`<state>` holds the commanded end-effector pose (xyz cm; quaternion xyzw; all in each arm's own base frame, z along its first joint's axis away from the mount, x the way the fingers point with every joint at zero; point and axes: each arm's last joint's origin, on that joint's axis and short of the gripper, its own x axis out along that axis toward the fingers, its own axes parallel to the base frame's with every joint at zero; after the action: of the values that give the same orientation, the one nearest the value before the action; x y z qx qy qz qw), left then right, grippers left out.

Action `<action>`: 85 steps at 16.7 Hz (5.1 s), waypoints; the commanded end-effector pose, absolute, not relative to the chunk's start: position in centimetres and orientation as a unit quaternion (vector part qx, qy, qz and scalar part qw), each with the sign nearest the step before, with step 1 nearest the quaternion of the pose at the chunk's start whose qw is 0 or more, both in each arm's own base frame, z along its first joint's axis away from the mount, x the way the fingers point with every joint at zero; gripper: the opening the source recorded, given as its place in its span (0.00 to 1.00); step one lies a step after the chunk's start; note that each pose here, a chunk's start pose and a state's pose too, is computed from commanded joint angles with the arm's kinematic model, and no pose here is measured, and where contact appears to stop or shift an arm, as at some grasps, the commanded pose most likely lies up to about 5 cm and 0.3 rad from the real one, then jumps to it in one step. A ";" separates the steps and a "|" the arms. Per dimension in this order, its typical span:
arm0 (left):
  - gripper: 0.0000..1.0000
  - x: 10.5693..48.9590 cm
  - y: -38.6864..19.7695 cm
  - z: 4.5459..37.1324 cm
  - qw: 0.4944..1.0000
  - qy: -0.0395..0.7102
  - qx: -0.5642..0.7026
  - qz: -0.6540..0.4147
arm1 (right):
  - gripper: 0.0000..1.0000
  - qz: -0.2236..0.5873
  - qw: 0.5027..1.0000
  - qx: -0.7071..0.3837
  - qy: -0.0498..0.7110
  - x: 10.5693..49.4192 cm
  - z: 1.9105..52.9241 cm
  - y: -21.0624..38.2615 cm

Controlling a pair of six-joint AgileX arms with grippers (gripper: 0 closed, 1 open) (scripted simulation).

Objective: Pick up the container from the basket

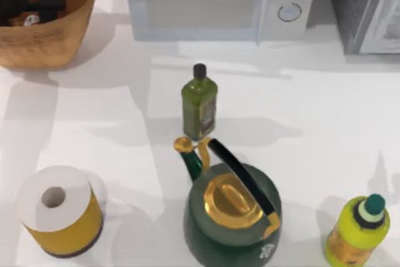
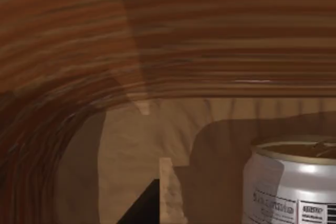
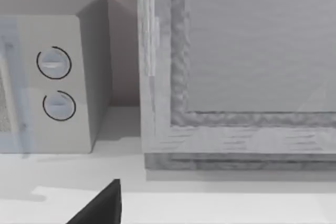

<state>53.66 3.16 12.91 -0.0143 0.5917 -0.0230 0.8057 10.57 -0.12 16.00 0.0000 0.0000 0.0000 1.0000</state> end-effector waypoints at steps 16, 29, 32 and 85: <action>0.00 53.6 3.4 14.7 0.817 0.576 -0.011 -0.020 | 1.00 0.000 1.000 0.000 0.000 10.6 16.0 -0.1; 0.00 41.5 1.9 29.4 0.900 0.435 -0.003 -0.015 | 1.00 0.000 1.000 0.000 0.000 10.6 16.0 -0.1; 0.00 33.6 1.2 33.0 0.936 0.353 0.001 -0.011 | 1.00 0.000 1.000 0.000 0.000 10.6 16.0 -0.1; 0.00 40.9 -5.7 5.5 0.753 0.014 -0.007 -0.658 | 1.00 0.000 1.000 0.000 0.000 10.6 16.0 -0.1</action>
<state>40.93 -5.67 5.50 -0.0065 0.0145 -0.6579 0.7529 10.57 -0.12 16.00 0.0000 0.0000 0.0000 1.0000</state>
